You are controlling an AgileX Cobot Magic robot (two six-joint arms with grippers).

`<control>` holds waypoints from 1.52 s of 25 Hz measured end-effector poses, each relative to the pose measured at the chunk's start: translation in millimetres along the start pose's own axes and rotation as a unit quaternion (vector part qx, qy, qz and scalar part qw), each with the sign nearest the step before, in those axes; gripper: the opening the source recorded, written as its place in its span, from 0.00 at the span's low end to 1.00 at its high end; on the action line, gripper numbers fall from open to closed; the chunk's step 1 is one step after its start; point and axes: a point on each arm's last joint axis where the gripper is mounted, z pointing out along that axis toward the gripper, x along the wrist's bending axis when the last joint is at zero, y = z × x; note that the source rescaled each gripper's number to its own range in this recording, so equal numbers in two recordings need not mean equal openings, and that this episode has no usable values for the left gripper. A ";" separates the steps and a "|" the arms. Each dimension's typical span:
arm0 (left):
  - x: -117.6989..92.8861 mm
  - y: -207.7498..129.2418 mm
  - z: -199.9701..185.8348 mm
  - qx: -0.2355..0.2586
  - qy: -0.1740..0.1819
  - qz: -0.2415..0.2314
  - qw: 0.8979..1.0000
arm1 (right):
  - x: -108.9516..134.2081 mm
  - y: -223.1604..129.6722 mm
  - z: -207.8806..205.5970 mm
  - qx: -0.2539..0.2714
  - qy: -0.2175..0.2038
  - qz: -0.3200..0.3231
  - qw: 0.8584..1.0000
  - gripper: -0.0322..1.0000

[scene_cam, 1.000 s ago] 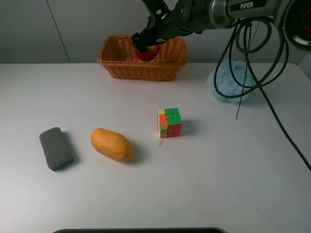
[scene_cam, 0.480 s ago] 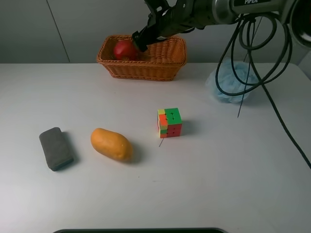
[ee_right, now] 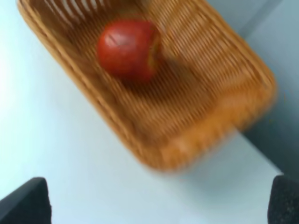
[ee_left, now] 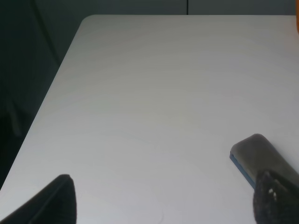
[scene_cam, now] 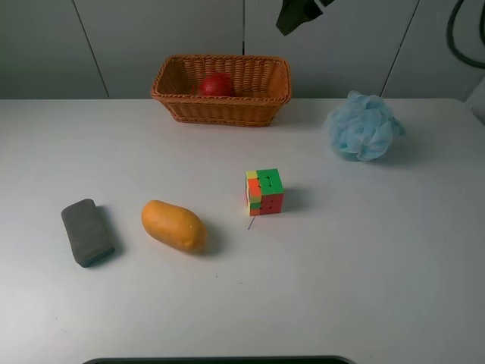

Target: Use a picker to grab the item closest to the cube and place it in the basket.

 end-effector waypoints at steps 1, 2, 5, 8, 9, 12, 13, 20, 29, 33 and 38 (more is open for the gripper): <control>0.0 0.0 0.0 0.000 0.000 0.000 1.000 | -7.8 -8.2 -14.8 0.018 -0.008 0.010 1.000 1.00; 0.0 0.0 0.0 0.000 0.000 0.000 1.000 | -13.5 -14.6 -32.6 0.028 -0.019 0.017 0.999 1.00; 0.0 0.0 0.0 0.000 0.000 0.000 1.000 | -28.1 -34.4 -83.9 0.038 -0.050 0.049 0.997 1.00; 0.0 0.0 0.0 0.000 0.000 0.000 1.000 | -33.8 -61.3 -133.9 0.024 -0.092 0.087 0.992 1.00; 0.0 0.0 0.0 0.000 0.000 0.000 1.000 | -30.1 -71.9 -149.9 0.018 -0.105 0.098 0.990 1.00; 0.0 0.0 0.0 0.000 0.000 0.000 1.000 | -10.5 -110.5 -191.9 0.011 -0.140 0.131 0.981 1.00; 0.0 0.0 0.0 0.000 0.000 0.000 1.000 | 0.8 -124.6 -203.3 0.009 -0.150 0.140 0.979 1.00; 0.0 0.0 0.0 0.000 0.000 0.000 1.000 | 99.0 -195.2 -255.9 -0.099 -0.240 0.142 0.955 1.00; 0.0 0.0 0.0 0.000 0.000 0.000 1.000 | 184.3 -279.9 -255.5 -0.177 -0.305 0.215 0.911 1.00; 0.0 0.0 0.0 0.000 0.000 0.000 1.000 | 202.9 -310.1 -231.9 -0.205 -0.311 0.250 0.894 1.00; 0.2 0.0 0.0 0.000 0.001 0.000 1.000 | 201.7 -327.1 -200.9 -0.181 -0.296 0.296 0.890 1.00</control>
